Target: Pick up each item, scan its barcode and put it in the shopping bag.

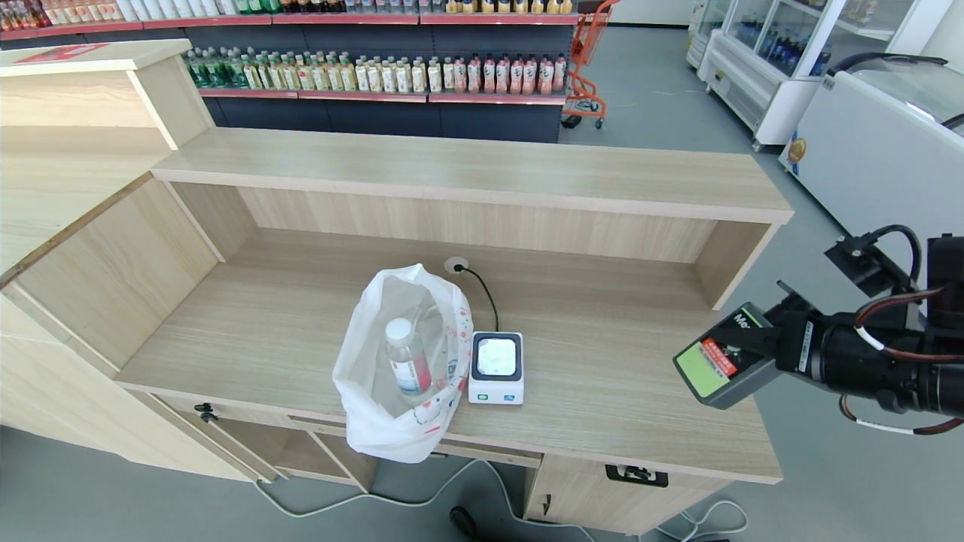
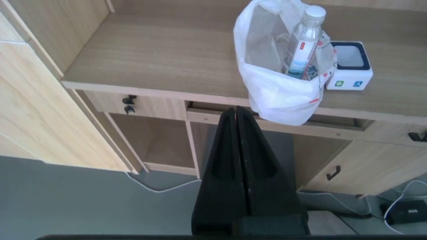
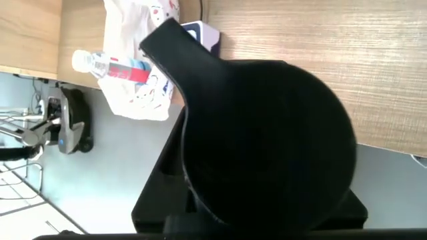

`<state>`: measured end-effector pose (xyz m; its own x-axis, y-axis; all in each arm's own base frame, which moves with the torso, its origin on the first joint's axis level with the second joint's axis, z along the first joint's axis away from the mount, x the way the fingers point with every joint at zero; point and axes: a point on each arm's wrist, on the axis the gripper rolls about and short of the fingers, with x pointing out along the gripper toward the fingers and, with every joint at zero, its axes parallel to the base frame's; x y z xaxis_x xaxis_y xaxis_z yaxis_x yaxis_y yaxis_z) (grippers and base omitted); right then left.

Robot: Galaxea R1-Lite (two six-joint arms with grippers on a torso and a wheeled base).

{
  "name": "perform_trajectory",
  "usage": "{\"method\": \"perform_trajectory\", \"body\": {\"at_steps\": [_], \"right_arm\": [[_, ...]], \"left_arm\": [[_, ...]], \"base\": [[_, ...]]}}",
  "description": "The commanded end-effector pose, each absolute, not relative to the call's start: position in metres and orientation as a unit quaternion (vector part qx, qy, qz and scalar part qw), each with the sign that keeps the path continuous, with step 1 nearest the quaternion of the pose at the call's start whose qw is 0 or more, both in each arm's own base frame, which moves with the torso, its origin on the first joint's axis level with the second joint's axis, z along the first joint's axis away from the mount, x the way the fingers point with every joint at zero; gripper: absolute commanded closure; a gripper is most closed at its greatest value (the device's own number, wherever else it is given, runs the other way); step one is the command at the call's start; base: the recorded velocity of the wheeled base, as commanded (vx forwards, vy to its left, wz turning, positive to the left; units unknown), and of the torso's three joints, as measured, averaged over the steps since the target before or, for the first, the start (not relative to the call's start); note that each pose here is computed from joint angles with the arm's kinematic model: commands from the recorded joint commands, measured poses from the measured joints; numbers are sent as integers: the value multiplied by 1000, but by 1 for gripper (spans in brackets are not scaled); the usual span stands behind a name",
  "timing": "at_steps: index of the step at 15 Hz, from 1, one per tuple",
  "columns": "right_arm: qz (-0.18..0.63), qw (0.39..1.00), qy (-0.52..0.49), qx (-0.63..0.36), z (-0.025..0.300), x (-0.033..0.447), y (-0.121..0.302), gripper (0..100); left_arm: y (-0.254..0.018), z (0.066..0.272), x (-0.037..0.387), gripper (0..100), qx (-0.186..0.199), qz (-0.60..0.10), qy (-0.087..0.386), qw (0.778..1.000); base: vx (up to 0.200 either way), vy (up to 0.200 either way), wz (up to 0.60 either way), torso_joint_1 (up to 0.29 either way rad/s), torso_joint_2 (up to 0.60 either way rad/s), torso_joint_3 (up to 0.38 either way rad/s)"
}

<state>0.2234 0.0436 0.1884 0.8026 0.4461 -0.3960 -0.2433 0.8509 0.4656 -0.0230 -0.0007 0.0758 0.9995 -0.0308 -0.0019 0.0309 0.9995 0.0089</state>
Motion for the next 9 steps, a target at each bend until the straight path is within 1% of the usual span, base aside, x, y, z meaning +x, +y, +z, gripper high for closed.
{"method": "perform_trajectory", "body": {"at_steps": [1,7,9], "right_arm": [[194,928,247,199,192,222,46,100],[210,928,238,196,196,217,50,100],[210,927,240,196,195,219,50,100]], "left_arm": [[-1,76,-23,100,5,-15,1,1000],[-1,76,-23,100,5,-16,1,1000],[-1,76,-23,100,5,-15,1,1000]], "base": [[0,0,0,0,0,0],[0,0,0,0,0,0],[0,200,0,5,10,0]]}}
